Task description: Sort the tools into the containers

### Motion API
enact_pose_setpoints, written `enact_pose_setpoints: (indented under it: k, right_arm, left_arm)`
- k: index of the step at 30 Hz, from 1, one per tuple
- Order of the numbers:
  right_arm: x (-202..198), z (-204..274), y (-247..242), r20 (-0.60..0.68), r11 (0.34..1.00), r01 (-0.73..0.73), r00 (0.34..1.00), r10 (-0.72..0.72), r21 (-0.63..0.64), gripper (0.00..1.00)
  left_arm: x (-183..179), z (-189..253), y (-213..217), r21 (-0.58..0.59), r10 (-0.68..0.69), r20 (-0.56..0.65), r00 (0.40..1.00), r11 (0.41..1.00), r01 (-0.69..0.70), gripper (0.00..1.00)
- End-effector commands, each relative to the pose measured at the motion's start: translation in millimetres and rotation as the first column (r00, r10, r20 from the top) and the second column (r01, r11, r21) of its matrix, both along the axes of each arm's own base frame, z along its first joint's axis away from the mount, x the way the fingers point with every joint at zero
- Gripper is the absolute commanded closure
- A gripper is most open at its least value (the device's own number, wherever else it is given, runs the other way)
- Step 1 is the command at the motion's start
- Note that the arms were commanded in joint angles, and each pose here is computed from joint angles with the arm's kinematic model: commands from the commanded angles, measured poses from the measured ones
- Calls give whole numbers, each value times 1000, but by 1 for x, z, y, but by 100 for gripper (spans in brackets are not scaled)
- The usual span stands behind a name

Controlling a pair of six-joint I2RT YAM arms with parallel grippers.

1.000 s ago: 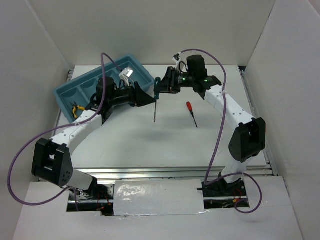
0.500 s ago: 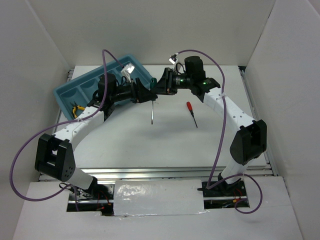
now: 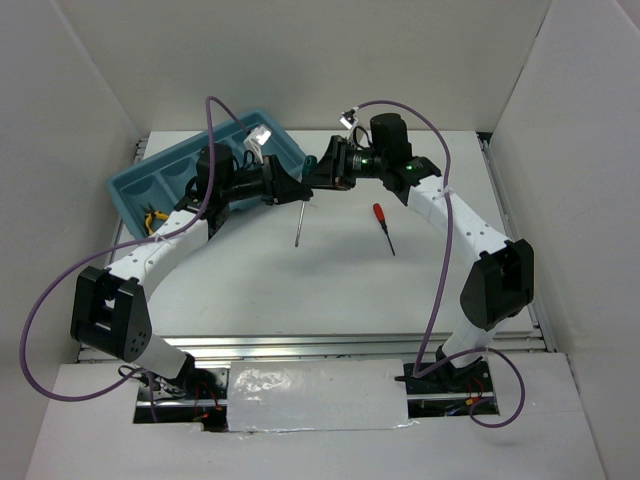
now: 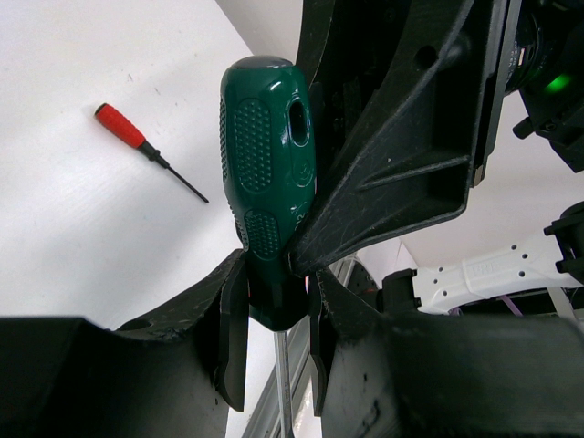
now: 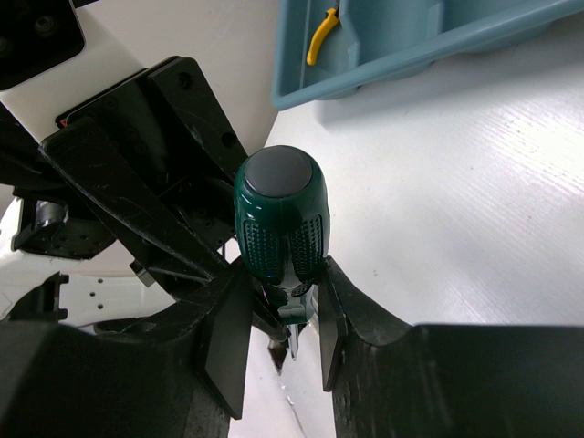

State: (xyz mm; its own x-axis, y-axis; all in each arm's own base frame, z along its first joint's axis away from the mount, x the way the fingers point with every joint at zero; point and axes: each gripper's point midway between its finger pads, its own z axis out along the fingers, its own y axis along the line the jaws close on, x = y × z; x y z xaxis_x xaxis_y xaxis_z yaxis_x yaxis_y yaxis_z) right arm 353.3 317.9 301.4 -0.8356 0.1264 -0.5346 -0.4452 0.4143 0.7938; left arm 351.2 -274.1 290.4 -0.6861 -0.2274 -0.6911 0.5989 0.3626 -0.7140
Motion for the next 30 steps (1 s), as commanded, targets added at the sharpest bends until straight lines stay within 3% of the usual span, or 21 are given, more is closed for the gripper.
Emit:
enact_pose_setpoints:
  k: [1, 2, 4, 6, 7, 12, 16, 17, 19, 20, 21, 24, 30]
  right_arm:
    - [-18, 29, 4, 60, 996, -74, 996, 71, 49, 59]
    - [-16, 27, 2, 53, 997, -69, 996, 66, 47, 47]
    - [-10, 24, -3, 51, 998, -50, 998, 48, 37, 31]
    - [-1, 18, -14, 43, 1000, -17, 999, 17, 11, 4]
    - [2, 15, -18, 37, 1000, -5, 999, 5, 2, 1]
    - [32, 3, -61, 48, 994, 99, 994, -97, -51, 0]
    - [37, -12, -90, 57, 983, 148, 988, -143, -111, 0]
    - [35, -13, -94, 63, 981, 154, 987, -148, -119, 0]
    - [34, -27, -105, 60, 973, 178, 984, -170, -150, 1]
    - [31, -25, -111, 75, 970, 190, 981, -180, -151, 1]
    - [30, -35, -117, 67, 964, 206, 978, -197, -166, 1]
    - [22, -43, -126, 61, 962, 211, 977, -204, -174, 1]
    - [14, -62, -144, 30, 951, 231, 973, -229, -208, 1]
  left_arm:
    - [9, 15, 5, 1, 11, 70, 998, 1000, -11, 94]
    - [12, 15, 12, 3, 34, 70, 997, 999, -34, 100]
    - [10, 13, 24, 11, 63, 64, 996, 998, -64, 100]
    - [14, 11, 45, 17, 123, 57, 991, 992, -125, 100]
    - [21, 9, 62, 21, 170, 53, 984, 985, -171, 100]
    - [49, 4, 130, 81, 361, 32, 932, 928, -363, 100]
    - [101, -9, 229, 242, 636, 53, 770, 740, -628, 100]
    - [119, -11, 252, 286, 703, 67, 708, 666, -689, 100]
    - [136, -13, 281, 341, 763, 105, 637, 575, -744, 100]
    - [153, -15, 303, 373, 817, 147, 558, 477, -796, 100]
    - [160, -17, 316, 389, 842, 170, 512, 420, -820, 100]
    - [185, -29, 344, 428, 875, 253, 413, 282, -859, 100]
    - [212, -86, 356, 537, 877, 296, 378, 174, -825, 100]
